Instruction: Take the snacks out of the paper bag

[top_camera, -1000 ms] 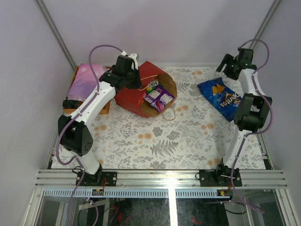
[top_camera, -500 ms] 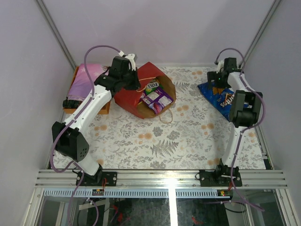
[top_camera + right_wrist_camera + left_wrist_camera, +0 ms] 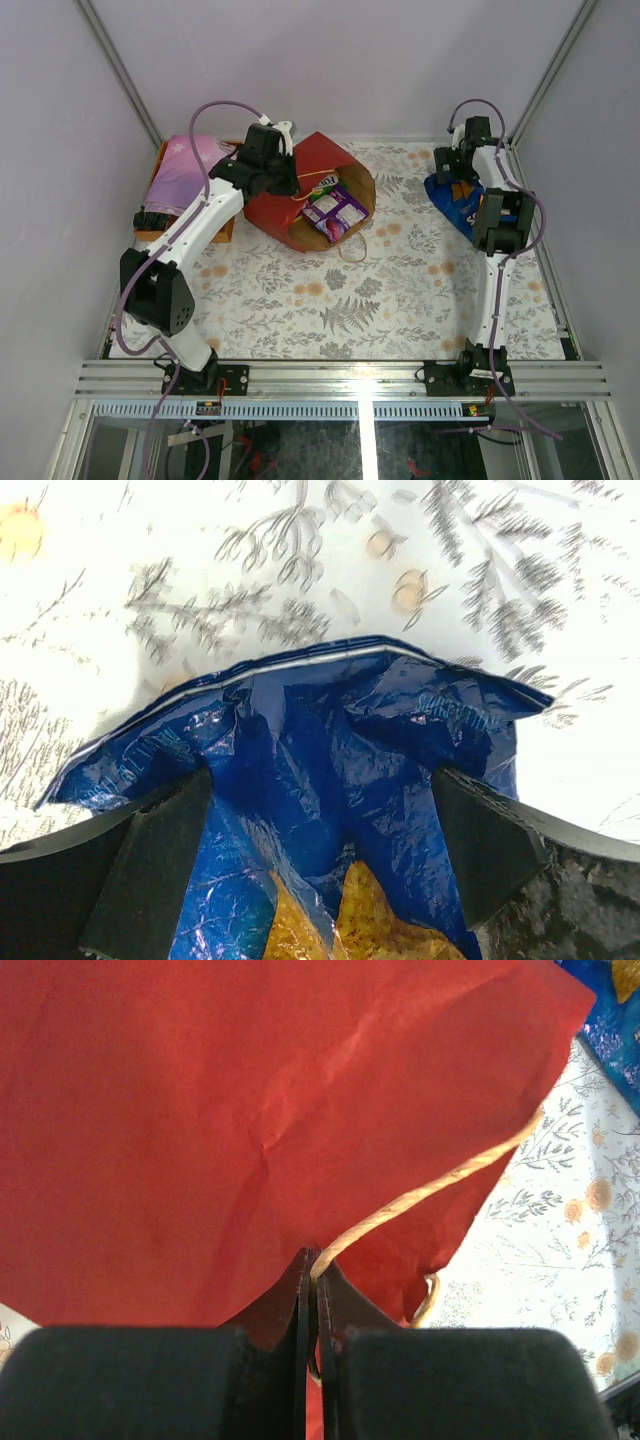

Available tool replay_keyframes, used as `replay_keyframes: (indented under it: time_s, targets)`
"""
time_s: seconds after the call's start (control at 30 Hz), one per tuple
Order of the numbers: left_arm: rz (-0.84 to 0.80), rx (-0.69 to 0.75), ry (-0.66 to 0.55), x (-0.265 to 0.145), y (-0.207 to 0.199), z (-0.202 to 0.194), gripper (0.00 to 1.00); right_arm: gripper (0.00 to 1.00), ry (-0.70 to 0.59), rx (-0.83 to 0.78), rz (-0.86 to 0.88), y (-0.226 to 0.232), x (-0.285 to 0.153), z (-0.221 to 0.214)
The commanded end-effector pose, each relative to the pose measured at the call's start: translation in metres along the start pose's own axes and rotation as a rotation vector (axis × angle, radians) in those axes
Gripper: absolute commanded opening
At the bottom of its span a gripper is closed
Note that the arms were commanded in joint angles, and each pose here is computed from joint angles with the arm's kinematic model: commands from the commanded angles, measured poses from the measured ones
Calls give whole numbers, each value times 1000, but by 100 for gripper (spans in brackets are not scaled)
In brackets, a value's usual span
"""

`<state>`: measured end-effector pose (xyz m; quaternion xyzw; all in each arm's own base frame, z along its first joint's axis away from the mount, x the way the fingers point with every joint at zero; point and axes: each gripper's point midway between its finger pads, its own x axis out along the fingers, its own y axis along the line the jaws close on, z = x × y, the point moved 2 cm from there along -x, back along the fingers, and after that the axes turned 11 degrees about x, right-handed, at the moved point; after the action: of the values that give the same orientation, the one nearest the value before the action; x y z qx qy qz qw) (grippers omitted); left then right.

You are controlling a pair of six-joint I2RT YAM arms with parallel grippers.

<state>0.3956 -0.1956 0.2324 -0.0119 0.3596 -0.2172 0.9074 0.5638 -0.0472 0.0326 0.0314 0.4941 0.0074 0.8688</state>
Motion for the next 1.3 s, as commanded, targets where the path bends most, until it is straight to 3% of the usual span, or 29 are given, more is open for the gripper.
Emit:
replay_keyframes:
  time_s: [0.0, 0.23, 0.37, 0.63, 0.7, 0.8, 0.97, 1.13, 1.27]
  targets:
    - [31, 16, 2, 7, 10, 8, 0, 99, 25, 13, -200, -31, 26, -3]
    - [24, 8, 33, 25, 11, 5, 0, 99, -43, 65, -289, -62, 37, 19]
    - [12, 4, 42, 33, 10, 8, 0, 99, -146, 209, -135, -70, 20, 44]
    - [-9, 1, 27, 33, 5, 18, 0, 99, -473, 279, 255, -29, -95, 122]
    - [-2, 2, 23, 30, 6, 17, 0, 99, -581, 331, 362, -32, -130, 140]
    - [9, 6, 24, 27, 8, 14, 0, 100, -650, 444, 427, -60, -147, 143]
    - [20, 13, 23, 21, 9, 11, 0, 80, -580, 575, 316, -108, -119, 126]
    - [27, 15, 16, 18, 10, 12, 0, 78, -473, 585, 192, -127, -76, 99]
    - [21, 12, 19, 19, 9, 12, 0, 78, -392, 588, 217, -127, -48, 87]
